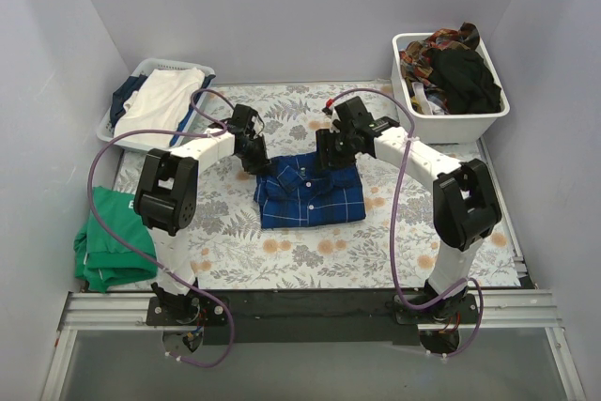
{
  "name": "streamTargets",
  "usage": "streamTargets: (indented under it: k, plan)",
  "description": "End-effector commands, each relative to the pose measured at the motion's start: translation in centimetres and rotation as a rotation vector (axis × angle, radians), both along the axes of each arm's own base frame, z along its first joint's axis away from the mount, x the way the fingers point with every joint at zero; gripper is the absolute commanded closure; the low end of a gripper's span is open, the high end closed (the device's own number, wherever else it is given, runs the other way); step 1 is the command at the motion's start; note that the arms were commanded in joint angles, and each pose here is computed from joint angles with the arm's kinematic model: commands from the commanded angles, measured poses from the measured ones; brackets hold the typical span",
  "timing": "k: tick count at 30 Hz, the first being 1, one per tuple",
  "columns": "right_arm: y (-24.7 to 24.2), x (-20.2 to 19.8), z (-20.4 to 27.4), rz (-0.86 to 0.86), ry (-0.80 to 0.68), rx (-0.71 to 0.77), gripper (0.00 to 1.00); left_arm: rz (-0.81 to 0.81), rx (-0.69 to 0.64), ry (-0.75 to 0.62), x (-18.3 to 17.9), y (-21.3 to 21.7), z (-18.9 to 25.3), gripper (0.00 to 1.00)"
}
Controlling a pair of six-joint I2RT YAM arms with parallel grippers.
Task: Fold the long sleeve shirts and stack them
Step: Fold the shirt
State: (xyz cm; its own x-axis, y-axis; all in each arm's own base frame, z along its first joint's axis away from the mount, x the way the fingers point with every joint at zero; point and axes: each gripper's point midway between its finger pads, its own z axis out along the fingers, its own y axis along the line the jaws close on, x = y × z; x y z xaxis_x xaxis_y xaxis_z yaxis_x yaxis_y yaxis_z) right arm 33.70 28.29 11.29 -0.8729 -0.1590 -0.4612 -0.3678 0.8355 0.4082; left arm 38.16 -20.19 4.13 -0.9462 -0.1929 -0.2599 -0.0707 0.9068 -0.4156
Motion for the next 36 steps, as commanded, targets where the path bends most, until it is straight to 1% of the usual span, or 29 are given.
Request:
streamTargets:
  k: [1,5,6,10,13,16,17,19,20,24,26,27,31,36]
  plan:
    - [0.9,1.4,1.5,-0.006,-0.033,0.041,0.41,-0.010,-0.060,-0.095,1.0,-0.9,5.0,1.00]
    - [1.2,1.7,1.7,0.003,-0.042,0.047,0.41,0.010,-0.084,-0.197,2.1,-1.0,9.0,1.00]
    - [1.3,1.8,1.8,0.006,-0.043,0.049,0.41,0.013,-0.097,-0.237,2.3,-1.0,10.7,1.00]
    - [1.7,2.2,1.9,0.016,-0.052,0.056,0.41,0.023,-0.145,-0.348,3.0,-1.4,14.6,1.00]
    - [2.0,2.7,2.0,0.022,-0.062,0.063,0.41,0.051,-0.139,-0.386,3.4,-0.9,15.0,1.00]
    - [2.2,3.1,1.8,0.020,-0.063,0.061,0.42,0.075,-0.107,-0.368,4.0,-0.6,13.4,1.00]
    - [2.3,3.2,1.9,0.020,-0.066,0.062,0.42,0.079,-0.094,-0.339,4.4,-0.6,11.9,1.00]
    - [2.3,3.5,1.8,0.009,-0.067,0.060,0.42,0.102,-0.075,-0.317,5.0,-0.5,10.5,1.00]
    - [2.3,3.6,2.0,0.003,-0.071,0.061,0.43,0.108,-0.062,-0.287,5.3,-0.6,8.9,1.00]
    - [2.0,4.0,3.3,-0.026,-0.131,0.079,0.43,0.169,-0.002,-0.263,6.6,0.3,6.3,1.00]
    - [1.7,3.7,3.9,-0.034,-0.151,0.083,0.43,0.208,0.031,-0.285,7.5,1.0,5.6,1.00]
    - [1.6,3.9,4.1,-0.039,-0.170,0.083,0.43,0.216,0.046,-0.278,7.9,1.2,4.6,1.00]
    - [0.7,3.2,3.2,-0.055,-0.153,0.064,0.43,0.259,0.091,-0.283,9.7,2.3,2.8,1.00]
    - [0.0,1.2,1.6,-0.041,-0.103,0.061,0.44,0.249,0.088,-0.321,11.2,2.1,3.6,1.00]
